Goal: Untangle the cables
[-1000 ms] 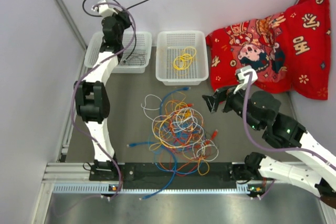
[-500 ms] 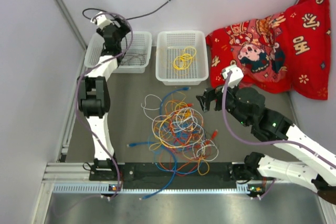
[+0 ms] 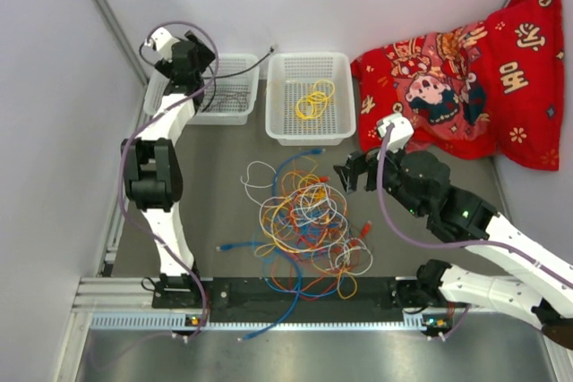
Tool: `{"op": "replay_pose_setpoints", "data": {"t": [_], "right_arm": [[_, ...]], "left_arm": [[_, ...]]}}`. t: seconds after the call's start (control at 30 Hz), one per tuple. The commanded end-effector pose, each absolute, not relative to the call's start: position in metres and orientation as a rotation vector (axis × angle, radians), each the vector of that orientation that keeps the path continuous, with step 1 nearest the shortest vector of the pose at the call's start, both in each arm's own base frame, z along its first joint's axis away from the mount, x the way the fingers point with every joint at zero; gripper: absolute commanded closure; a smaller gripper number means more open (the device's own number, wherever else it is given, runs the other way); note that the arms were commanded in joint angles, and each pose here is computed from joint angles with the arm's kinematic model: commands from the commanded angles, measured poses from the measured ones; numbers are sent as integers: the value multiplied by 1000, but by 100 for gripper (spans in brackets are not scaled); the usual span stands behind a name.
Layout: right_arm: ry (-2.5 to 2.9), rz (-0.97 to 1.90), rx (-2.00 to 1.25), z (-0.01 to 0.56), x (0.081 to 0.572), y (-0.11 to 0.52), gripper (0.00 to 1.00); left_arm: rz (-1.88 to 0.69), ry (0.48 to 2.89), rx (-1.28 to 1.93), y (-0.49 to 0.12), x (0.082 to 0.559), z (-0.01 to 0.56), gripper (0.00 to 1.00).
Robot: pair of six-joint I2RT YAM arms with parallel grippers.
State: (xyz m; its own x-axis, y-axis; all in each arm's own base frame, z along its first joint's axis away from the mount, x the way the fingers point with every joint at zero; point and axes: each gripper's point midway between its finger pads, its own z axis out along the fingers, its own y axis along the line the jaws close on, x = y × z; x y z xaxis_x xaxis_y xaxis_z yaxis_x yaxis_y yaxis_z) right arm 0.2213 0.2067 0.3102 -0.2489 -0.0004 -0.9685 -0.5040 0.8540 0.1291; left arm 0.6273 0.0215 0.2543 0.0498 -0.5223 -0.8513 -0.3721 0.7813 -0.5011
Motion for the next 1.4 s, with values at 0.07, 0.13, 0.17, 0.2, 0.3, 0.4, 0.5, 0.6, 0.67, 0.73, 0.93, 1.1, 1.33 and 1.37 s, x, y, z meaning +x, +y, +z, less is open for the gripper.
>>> {"op": "replay_pose_setpoints", "data": {"t": [0.07,0.13,0.17,0.2,0.3,0.4,0.5,0.6,0.67,0.73,0.93,1.1,1.33,1.37], "right_arm": [[1741,535,-357,318,222,210,1],[1744,535,-361,316,223,212,1],[1745,534,-360,316,224,212,1],[1746,533,-361,315,224,213,1],[1750,532,-361,313,225,215,1],[1756,528,-359,310,226,215,1],[1758,516,-356,309,227,213,1],[1762,500,-352,307,228,211,1],[1762,490,-355,304,229,211,1],[1763,488,-361,303,230,212,1],[1771,475,-379,295,235,219,1],[1777,478,-385,294,236,222,1],[1776,474,-377,295,235,218,1],[1776,474,-377,295,235,218,1]], "left_arm": [[-174,1573,-931,28,593,259,1],[-231,1567,-945,22,593,257,1],[-265,1555,-942,18,597,260,1],[-326,1574,-916,7,605,259,1],[-449,1588,-935,-10,623,249,1],[-555,1582,-946,-24,643,238,1],[-534,1646,-968,-26,665,213,1],[-451,1722,-984,-21,676,186,2],[-415,1680,-1017,-11,676,186,7],[-412,1630,-1009,-4,676,180,19],[-443,1720,-1004,-16,674,147,76],[-430,1827,-1055,-21,658,103,81],[-298,1853,-1111,1,642,98,95],[-297,1839,-1115,5,642,105,94]]}}
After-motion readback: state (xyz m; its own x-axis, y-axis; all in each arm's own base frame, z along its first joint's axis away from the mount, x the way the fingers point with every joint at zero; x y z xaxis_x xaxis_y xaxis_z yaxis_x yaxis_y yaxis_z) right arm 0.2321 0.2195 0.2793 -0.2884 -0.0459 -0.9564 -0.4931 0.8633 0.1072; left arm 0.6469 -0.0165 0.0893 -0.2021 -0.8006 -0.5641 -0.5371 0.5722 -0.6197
